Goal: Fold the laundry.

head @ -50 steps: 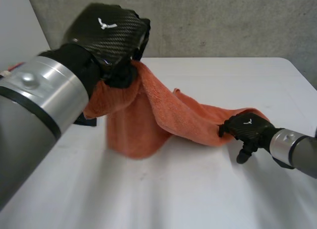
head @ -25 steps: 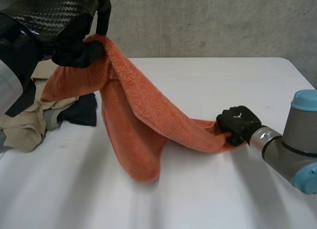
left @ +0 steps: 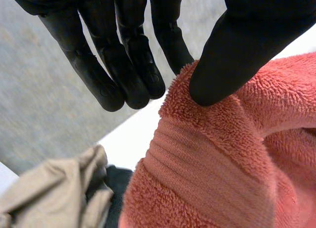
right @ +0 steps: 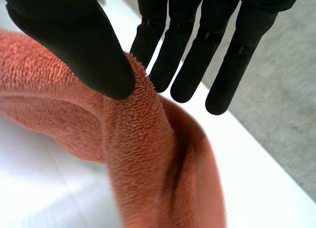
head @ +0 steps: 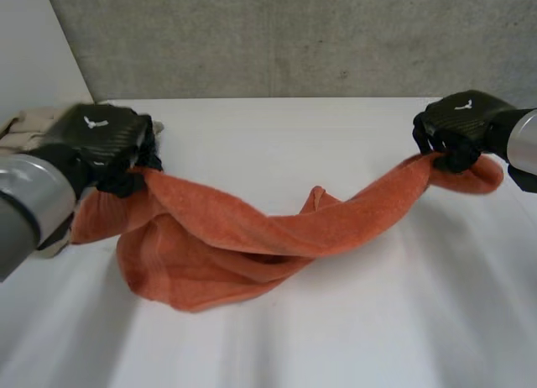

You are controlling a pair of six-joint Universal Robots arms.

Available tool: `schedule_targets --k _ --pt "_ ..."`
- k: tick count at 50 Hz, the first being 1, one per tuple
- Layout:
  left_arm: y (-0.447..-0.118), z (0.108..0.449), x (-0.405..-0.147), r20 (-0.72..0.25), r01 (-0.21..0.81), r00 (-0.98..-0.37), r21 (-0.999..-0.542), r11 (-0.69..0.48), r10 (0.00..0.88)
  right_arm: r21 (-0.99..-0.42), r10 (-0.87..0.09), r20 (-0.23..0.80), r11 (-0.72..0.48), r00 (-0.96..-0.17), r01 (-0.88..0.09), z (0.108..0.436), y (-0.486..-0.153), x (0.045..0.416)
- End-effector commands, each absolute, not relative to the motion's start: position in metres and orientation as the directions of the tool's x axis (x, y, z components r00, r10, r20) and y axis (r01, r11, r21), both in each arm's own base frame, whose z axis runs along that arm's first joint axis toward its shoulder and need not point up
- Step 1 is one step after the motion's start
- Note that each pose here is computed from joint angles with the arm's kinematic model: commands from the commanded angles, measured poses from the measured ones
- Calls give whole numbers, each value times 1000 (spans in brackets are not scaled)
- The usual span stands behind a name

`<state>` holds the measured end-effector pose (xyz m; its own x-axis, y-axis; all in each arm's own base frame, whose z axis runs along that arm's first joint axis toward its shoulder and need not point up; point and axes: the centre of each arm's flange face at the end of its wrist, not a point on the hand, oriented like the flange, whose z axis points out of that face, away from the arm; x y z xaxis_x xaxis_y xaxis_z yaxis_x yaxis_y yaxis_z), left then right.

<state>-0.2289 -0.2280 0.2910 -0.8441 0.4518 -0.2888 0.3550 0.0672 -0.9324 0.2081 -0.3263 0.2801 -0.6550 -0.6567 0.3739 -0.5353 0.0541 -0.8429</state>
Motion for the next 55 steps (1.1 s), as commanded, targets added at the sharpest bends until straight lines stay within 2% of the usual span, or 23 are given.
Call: schedule_targets --k 1,3,4,5,7,8,9,12,15,18,19,22,23,25,29,30,33,34,39,42,45,51,55 --pt "-297 278 -254 -310 316 -857 -947 -55 413 -854 -554 457 -53 -696 -518 265 -372 234" --pt "-310 291 -260 -318 292 -867 -948 -125 384 -879 -472 462 -132 -751 -458 281 -386 236" --pt "-322 312 -261 -317 259 -889 -943 -208 331 -894 -383 448 -222 -808 -390 302 -399 236" --pt "-326 325 -261 -314 243 -899 -938 -248 304 -896 -337 432 -267 -837 -355 314 -405 235" --pt "-331 349 -260 -296 210 -923 -923 -322 247 -888 -258 389 -361 -884 -285 340 -411 234" --pt "-333 375 -255 -266 175 -946 -901 -397 187 -860 -193 344 -458 -919 -225 369 -414 232" --pt "-332 388 -253 -248 157 -955 -887 -434 162 -842 -165 320 -501 -933 -200 382 -414 229" --pt "-319 434 -245 -176 87 -978 -830 -551 110 -803 -144 303 -570 -942 -171 411 -407 227" --pt "-306 445 -245 -156 54 -978 -828 -558 137 -804 -191 324 -572 -927 -163 420 -399 233" --pt "-299 432 -252 -176 56 -965 -861 -505 192 -834 -244 340 -524 -908 -171 412 -394 235" --pt "-296 416 -256 -196 74 -954 -888 -454 229 -861 -275 338 -477 -900 -178 402 -393 234" --pt "-290 383 -261 -221 112 -934 -927 -357 280 -901 -324 332 -386 -886 -197 380 -392 231" --pt "-288 360 -261 -235 143 -926 -943 -299 297 -920 -352 328 -331 -876 -211 365 -392 229" --pt "-289 340 -259 -248 173 -920 -951 -256 302 -933 -380 328 -276 -865 -232 348 -392 227" --pt "-292 288 -259 -292 246 -902 -953 -176 319 -942 -450 335 -159 -828 -295 295 -394 218" --pt "-295 261 -262 -314 284 -888 -949 -137 335 -940 -486 333 -111 -808 -321 270 -392 217" --pt "-303 222 -263 -349 342 -869 -936 -83 350 -932 -537 331 -57 -776 -357 234 -389 219" --pt "-309 196 -262 -370 380 -857 -924 -45 357 -924 -565 328 -24 -757 -382 209 -388 220" --pt "-316 135 -260 -413 483 -812 -872 78 412 -879 -606 357 39 -711 -475 151 -387 219" --pt "-312 127 -263 -447 542 -775 -833 106 447 -853 -628 362 75 -689 -517 137 -381 217" --pt "-306 139 -262 -460 562 -760 -820 107 460 -853 -623 341 109 -704 -510 145 -376 214" --pt "-299 180 -257 -444 511 -793 -858 58 418 -885 -545 285 166 -789 -435 176 -365 204" --pt "-289 192 -249 -434 496 -803 -866 56 408 -895 -494 243 218 -835 -389 187 -357 193"
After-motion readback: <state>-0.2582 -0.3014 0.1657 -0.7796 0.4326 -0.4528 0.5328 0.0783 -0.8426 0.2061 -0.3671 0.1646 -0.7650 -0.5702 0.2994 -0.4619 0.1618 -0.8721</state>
